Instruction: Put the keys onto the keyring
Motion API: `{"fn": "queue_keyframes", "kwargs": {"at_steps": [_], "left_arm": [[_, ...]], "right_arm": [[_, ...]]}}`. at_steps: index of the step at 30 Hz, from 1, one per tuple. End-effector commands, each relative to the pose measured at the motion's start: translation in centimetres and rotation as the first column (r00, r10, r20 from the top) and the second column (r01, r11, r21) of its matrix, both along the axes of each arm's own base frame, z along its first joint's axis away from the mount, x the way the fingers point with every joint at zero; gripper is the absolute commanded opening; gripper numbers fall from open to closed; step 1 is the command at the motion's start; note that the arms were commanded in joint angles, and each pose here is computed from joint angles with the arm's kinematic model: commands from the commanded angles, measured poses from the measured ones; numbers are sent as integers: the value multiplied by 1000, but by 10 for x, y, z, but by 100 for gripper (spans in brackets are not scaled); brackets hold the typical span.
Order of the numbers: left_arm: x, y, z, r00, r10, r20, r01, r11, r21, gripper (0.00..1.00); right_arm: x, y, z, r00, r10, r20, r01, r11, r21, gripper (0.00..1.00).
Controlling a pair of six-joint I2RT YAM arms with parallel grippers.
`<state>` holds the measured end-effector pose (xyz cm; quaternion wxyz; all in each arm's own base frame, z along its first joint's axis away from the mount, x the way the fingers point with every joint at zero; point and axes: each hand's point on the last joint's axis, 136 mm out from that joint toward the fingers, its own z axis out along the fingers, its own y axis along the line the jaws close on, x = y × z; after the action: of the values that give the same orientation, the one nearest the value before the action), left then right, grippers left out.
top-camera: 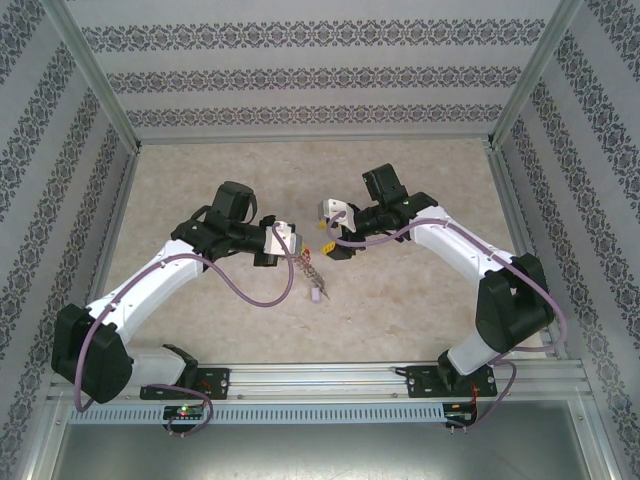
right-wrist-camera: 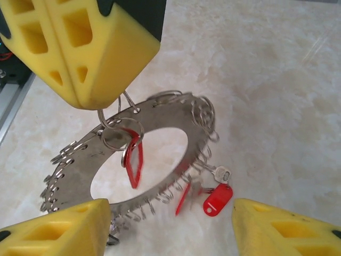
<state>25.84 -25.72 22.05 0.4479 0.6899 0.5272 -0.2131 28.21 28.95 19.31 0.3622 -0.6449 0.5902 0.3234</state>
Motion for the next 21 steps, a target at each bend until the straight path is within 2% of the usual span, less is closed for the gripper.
{"fn": "queue_keyframes", "kwargs": {"at_steps": [1, 8, 12, 19, 21], "left_arm": [[-11, -6, 16, 998, -55, 18, 56, 997, -50, 0], [-8, -9, 21, 999, -52, 2, 52, 996, -66, 0], [-3, -9, 25, 1000, -17, -14, 16, 997, -71, 0], [2, -10, 31, 998, 34, -60, -39, 995, -95, 0], [1, -10, 31, 997, 33, -67, -40, 994, -104, 0]], "right_arm": [[-1, 5, 9, 996, 53, 66, -56, 997, 46, 62], [-16, 13, 22, 991, 124, -42, -118, 984, 133, 62], [-28, 10, 27, 985, 119, -123, -98, 982, 163, 63], [-38, 12, 28, 975, 7, -221, 25, 990, 142, 64], [-31, 14, 18, 975, -86, -205, 107, 990, 93, 64]]}}
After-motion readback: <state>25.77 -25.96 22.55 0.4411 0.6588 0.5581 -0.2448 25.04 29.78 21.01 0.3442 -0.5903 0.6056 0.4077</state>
